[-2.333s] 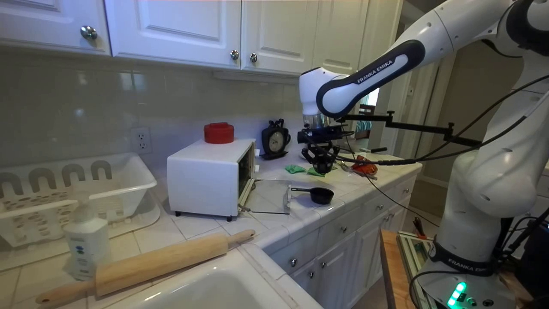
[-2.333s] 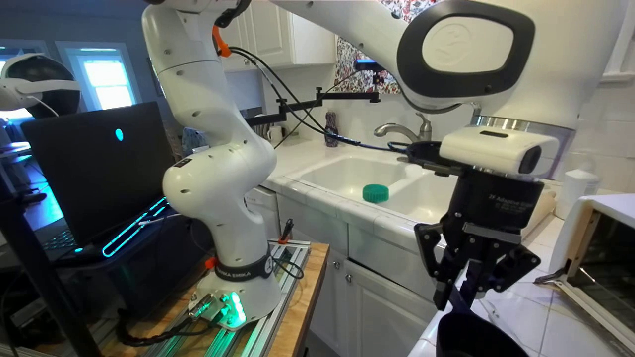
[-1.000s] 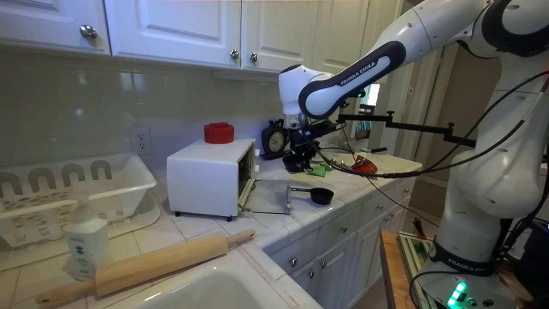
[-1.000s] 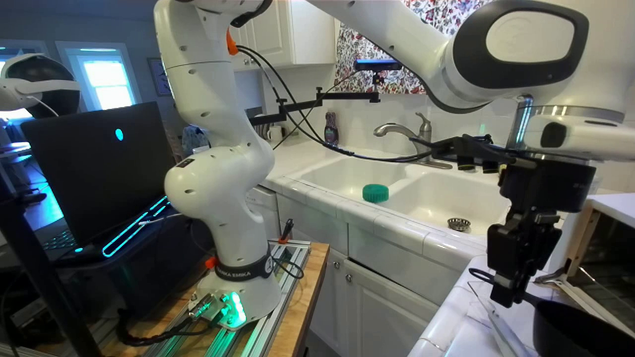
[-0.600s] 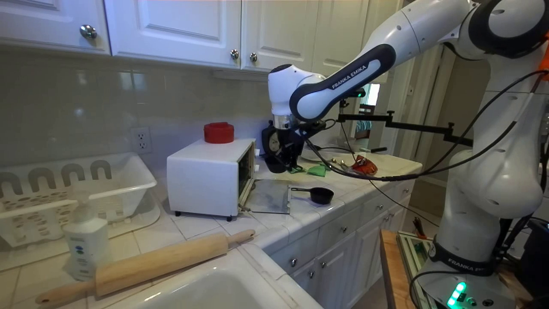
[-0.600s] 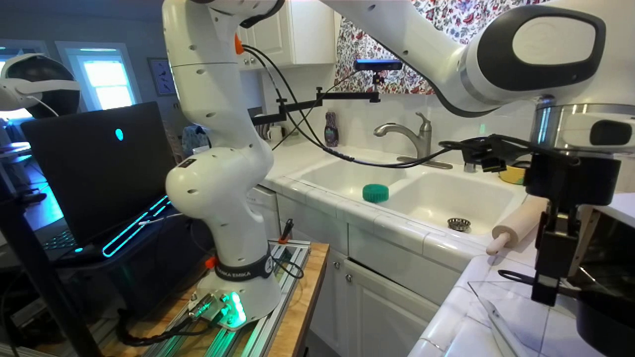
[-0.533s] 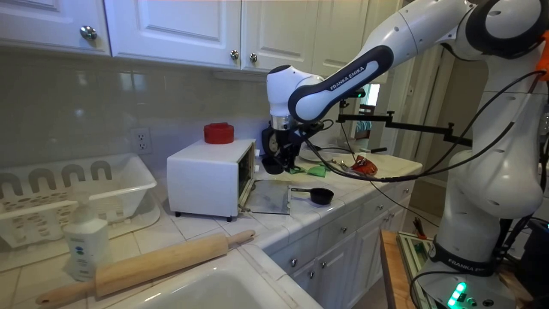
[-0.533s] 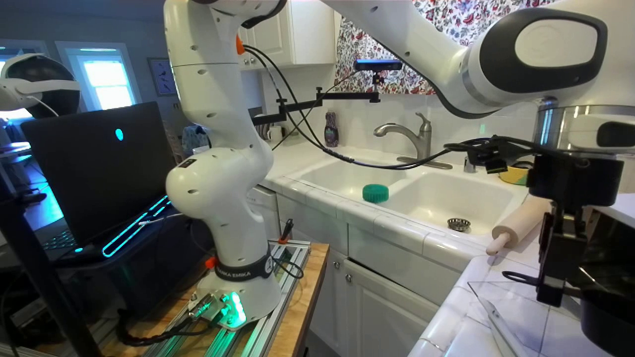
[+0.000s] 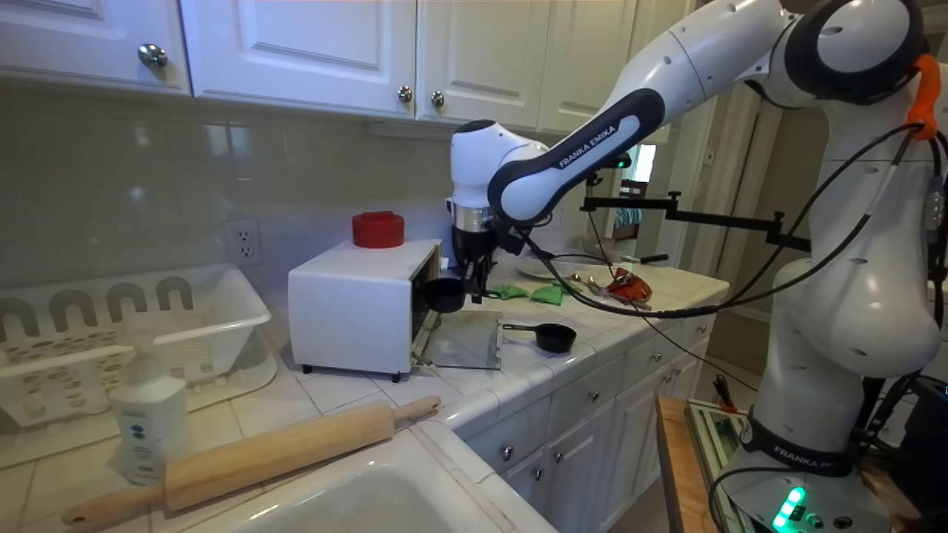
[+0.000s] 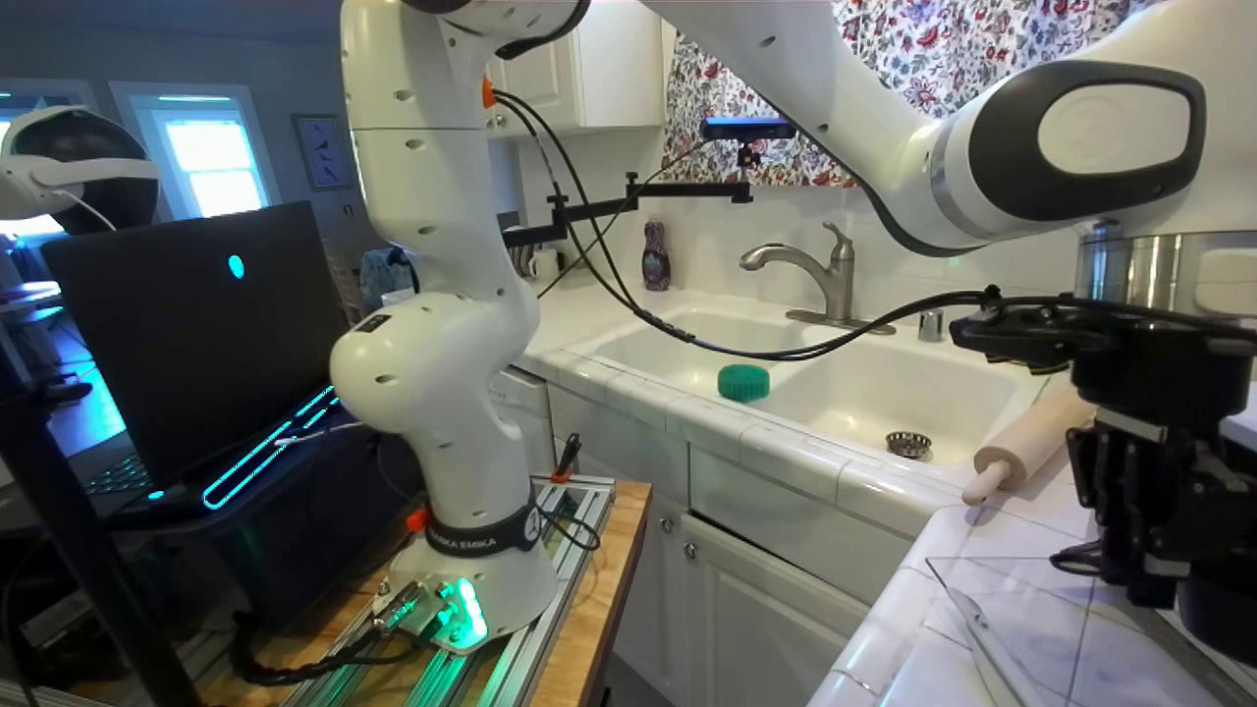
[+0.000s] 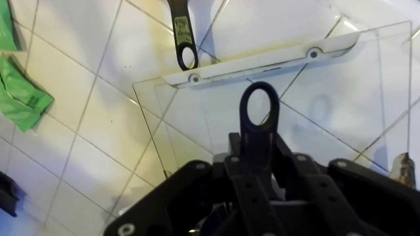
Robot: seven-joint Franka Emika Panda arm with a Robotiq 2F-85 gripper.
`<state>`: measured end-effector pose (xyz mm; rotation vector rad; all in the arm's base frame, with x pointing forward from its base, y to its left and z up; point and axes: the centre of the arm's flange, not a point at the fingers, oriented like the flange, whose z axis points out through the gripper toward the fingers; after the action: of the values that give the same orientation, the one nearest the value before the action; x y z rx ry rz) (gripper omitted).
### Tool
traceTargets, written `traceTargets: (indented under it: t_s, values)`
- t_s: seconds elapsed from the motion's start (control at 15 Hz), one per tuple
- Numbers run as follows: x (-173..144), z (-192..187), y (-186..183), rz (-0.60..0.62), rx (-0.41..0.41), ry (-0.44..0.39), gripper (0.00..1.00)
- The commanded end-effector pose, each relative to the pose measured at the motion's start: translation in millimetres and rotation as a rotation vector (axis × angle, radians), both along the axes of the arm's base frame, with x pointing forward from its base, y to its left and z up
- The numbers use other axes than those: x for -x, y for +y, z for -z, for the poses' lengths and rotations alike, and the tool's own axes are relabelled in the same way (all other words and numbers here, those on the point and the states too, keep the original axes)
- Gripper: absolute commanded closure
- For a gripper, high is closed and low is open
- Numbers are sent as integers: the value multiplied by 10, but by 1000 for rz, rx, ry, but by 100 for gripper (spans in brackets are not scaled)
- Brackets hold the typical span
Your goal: Put the right black pot in the oven grill
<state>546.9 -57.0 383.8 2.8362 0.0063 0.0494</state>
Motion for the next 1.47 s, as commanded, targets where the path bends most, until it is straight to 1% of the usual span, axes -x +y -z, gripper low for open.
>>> traceTargets:
  t_s: [0.0,0.13,0.4,0.47,0.53,0.93,1.07,1.4]
  values:
    - [-23,0,19,-45,0,4,76]
    - [-50,-2,41,-92,1,10,76]
    - [-56,-2,43,-107,2,14,76]
    - [-56,-2,43,-108,2,15,94]
    - [-68,6,42,-114,-25,26,94]
    - [-170,23,87,-187,-142,12,94]
    - [-210,22,102,-206,-165,7,94]
    - [-358,66,103,-231,-174,-18,94]
